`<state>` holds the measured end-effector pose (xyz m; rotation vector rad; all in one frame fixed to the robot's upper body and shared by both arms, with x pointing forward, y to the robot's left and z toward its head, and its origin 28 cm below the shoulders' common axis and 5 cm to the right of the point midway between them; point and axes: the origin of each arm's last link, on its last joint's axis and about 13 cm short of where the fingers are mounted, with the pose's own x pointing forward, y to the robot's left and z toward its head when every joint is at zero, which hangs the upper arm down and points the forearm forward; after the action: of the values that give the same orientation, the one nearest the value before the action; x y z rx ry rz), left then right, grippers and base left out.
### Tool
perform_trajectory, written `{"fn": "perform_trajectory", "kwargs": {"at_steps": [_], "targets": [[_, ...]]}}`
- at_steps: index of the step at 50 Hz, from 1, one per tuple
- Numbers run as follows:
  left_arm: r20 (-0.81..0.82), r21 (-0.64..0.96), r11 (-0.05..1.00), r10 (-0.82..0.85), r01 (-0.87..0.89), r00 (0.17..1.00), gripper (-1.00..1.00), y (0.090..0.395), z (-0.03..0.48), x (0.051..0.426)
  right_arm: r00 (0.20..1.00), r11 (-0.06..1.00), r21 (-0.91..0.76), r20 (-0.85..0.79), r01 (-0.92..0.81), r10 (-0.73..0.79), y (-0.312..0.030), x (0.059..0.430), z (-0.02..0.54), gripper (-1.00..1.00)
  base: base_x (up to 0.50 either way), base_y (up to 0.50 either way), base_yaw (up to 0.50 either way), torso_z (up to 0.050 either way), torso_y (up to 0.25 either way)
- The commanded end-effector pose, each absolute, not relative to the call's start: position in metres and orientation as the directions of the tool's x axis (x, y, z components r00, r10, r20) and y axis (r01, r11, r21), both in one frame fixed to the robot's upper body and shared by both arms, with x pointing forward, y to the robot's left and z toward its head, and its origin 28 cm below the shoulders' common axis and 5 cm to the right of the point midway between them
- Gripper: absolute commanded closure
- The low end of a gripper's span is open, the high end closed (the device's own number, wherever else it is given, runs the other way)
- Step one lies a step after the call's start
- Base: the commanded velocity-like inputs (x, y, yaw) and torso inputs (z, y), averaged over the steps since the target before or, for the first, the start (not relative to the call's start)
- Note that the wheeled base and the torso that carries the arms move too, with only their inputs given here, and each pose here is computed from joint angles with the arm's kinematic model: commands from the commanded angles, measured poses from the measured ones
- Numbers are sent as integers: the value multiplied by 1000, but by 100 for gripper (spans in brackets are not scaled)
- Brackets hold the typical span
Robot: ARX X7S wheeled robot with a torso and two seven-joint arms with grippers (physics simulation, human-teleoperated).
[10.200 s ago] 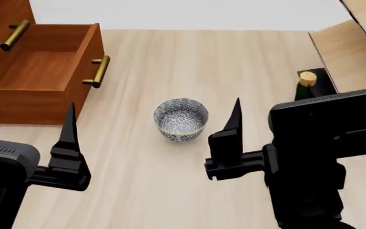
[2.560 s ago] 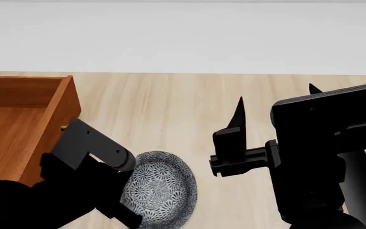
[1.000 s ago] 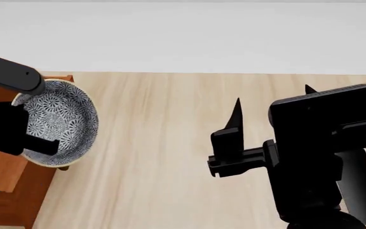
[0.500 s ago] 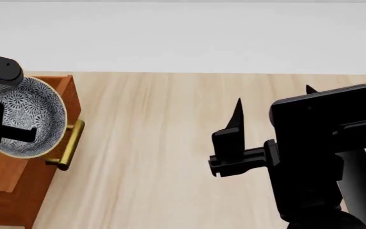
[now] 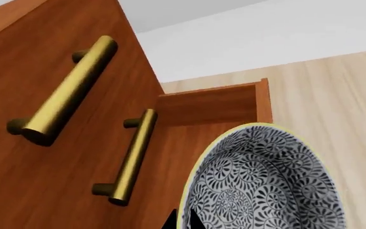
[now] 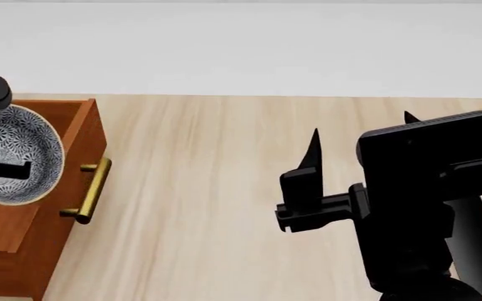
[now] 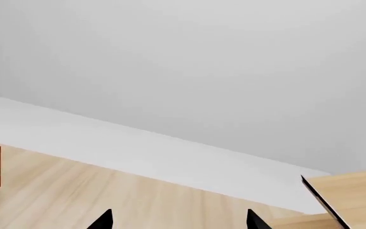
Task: Put the bowl in the bottom drawer of the cabinet.
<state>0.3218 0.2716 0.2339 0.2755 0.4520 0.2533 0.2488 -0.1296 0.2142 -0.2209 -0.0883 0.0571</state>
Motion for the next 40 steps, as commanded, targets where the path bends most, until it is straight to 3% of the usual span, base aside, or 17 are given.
{"fn": "perform_trajectory", "kwargs": {"at_steps": [1, 40], "targets": [[-432, 333, 920, 343, -206, 834, 100, 279, 219, 332, 995, 974, -222, 77, -47, 65, -129, 250, 213, -100, 0, 0, 0, 0, 0], [-446, 361, 881, 451, -306, 773, 100, 296, 197, 346, 995, 974, -223, 74, -46, 64, -130, 250, 213, -100, 0, 0, 0, 0, 1]]}}
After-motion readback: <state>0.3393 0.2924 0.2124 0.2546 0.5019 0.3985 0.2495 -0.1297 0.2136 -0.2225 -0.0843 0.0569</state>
